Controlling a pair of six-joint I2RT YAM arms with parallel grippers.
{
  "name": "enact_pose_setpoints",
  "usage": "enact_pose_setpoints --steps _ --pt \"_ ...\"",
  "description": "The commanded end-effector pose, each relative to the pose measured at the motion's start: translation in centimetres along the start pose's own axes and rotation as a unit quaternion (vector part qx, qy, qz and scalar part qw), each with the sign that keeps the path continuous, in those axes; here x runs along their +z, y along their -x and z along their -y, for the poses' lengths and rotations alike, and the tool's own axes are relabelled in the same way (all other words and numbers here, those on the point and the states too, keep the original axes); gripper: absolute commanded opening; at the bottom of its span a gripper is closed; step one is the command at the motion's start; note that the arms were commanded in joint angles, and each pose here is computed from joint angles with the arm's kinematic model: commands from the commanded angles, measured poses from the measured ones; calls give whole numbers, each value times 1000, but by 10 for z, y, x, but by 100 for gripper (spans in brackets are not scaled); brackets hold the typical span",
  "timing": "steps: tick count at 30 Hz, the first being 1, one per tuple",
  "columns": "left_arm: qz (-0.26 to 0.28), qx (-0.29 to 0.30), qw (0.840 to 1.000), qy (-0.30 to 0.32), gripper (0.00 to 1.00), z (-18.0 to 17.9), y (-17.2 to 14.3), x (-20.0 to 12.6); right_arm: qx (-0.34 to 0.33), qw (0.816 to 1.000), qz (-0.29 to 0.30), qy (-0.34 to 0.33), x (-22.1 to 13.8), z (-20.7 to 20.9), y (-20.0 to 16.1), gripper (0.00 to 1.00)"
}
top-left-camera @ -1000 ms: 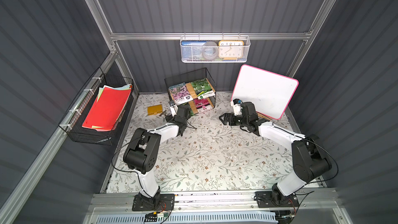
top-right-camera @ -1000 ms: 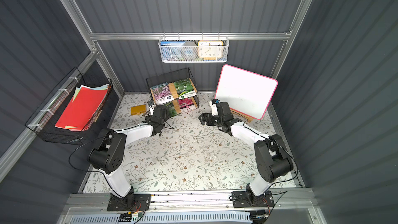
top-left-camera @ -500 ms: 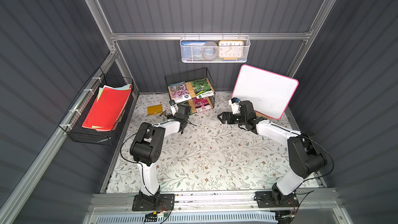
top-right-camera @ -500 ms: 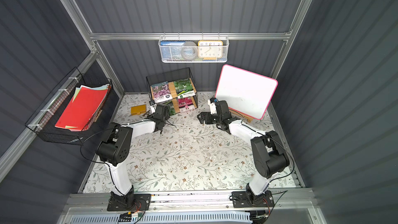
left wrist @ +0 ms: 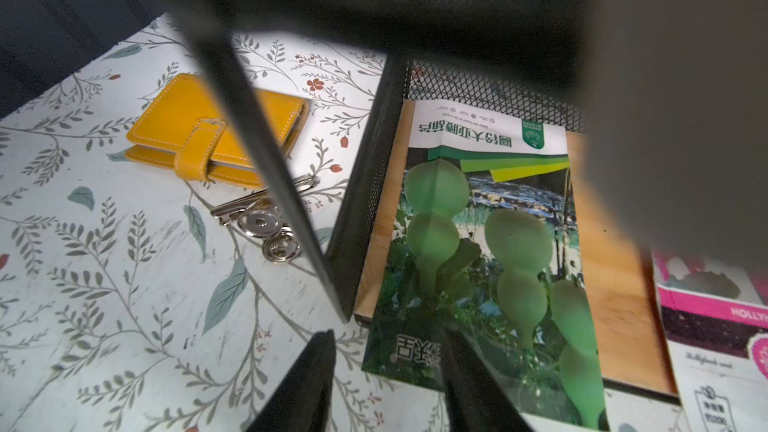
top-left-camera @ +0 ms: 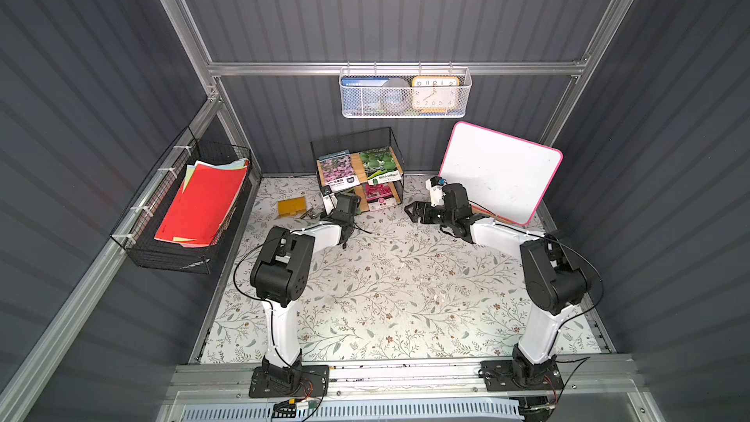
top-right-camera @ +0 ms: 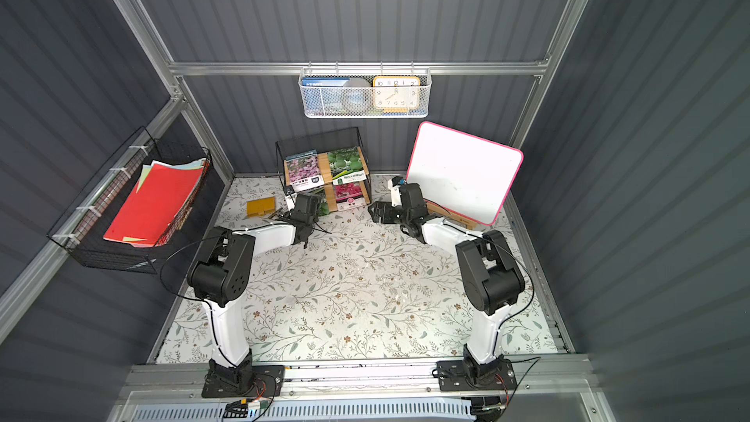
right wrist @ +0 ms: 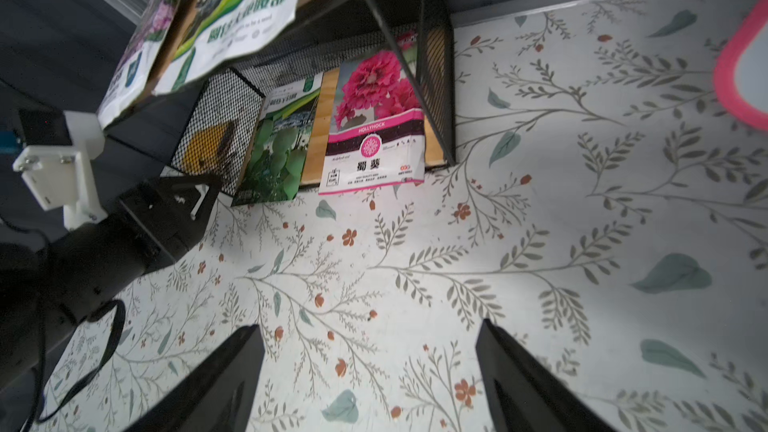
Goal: Take the seed bag off the shelf
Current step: Move the shelf to the center of the board.
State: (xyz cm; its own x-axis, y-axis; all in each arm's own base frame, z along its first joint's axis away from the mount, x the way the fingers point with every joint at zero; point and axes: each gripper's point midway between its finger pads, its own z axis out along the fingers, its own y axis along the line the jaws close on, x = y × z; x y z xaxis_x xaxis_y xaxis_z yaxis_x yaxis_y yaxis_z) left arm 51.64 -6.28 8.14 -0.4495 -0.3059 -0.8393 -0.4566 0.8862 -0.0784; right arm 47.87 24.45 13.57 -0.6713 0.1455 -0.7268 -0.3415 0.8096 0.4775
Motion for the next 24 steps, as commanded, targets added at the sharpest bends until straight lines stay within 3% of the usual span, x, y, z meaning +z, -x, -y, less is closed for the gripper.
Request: enact_pose_setpoints --steps 1,12,24 --pt "-3 9 1000 1 44 -1 0 2 10 999 42 -19 13 6 26 85" --pt "-4 11 1000 -9 37 0 -1 -2 -34 996 35 -74 66 23 48 72" --pt "-6 15 1000 -18 33 2 -3 -2 -33 997 36 -58 108 26 51 66"
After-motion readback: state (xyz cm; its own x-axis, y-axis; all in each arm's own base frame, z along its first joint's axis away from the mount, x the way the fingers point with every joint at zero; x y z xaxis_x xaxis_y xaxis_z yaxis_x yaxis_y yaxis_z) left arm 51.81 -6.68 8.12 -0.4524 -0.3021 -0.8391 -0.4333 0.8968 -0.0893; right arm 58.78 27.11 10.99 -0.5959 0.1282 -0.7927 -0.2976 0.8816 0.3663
